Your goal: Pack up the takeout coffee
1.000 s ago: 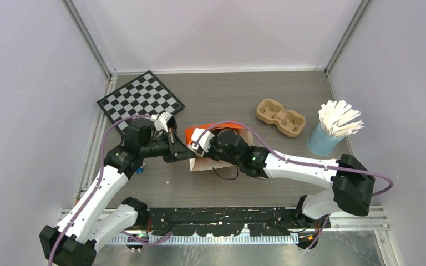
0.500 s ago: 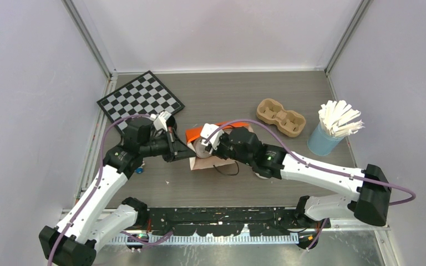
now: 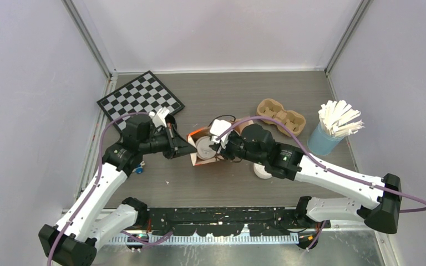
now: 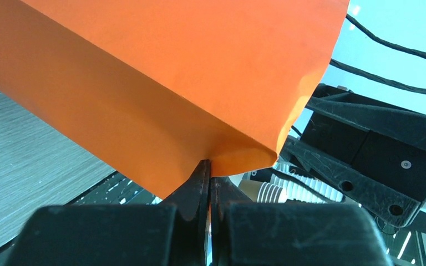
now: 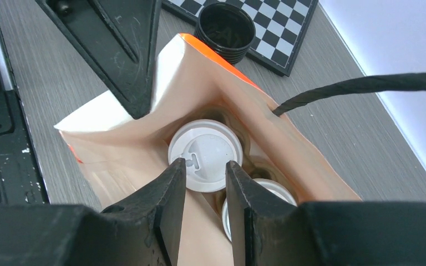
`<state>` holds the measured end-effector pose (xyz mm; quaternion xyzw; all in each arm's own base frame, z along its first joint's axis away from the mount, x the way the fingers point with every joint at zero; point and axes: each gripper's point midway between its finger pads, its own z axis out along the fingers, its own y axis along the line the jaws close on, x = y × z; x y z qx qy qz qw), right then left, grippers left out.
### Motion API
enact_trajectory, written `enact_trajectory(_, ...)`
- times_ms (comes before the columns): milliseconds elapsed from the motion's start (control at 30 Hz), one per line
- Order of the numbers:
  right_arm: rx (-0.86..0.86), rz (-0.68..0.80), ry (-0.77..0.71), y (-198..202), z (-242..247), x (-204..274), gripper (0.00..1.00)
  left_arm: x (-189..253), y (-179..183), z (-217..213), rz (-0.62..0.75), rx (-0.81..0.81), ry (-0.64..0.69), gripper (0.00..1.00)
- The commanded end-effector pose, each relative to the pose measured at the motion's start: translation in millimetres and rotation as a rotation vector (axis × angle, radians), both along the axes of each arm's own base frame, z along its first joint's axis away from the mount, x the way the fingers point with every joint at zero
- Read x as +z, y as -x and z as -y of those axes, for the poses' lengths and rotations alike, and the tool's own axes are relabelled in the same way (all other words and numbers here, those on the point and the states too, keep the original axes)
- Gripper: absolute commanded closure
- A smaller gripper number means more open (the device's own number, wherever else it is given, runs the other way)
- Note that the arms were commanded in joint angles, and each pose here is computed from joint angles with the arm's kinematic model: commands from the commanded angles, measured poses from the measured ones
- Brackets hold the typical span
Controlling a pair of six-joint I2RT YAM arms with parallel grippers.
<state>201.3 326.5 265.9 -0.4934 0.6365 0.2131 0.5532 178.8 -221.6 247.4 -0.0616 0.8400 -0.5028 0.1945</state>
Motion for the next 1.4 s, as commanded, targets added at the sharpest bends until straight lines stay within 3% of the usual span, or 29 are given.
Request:
enact_trajectory(0, 0.012, 0.002, -0.095, 3.8, -5.0, 36.7, 0.62, 25.6, -8.6, 2.9, 0.044, 0.025, 0.033, 1.0)
enact_trajectory(533, -0.164, -0.028, -0.195, -29.1, -17.7, 73.3, 0.61, 34.7, -20.9, -3.3, 0.009, 0.095, -0.032, 0.98)
enact_trajectory(867, -0.153, 0.005, -0.231, -48.0, -44.4, 84.5, 0.6, 26.6, -23.3, -7.7, -0.001, 0.125, -0.06, 0.96)
enact_trajectory(1300, -0.147, -0.033, -0.294, -55.4, -64.4, 105.1, 0.51, 32.7, -30.4, -16.5, 0.044, 0.166, -0.112, 0.64)
enact_trajectory(1367, -0.16, -0.024, -0.313, -60.8, -64.3, 117.9, 0.48, 36.1, -32.4, -18.8, 0.06, 0.178, -0.122, 0.56)
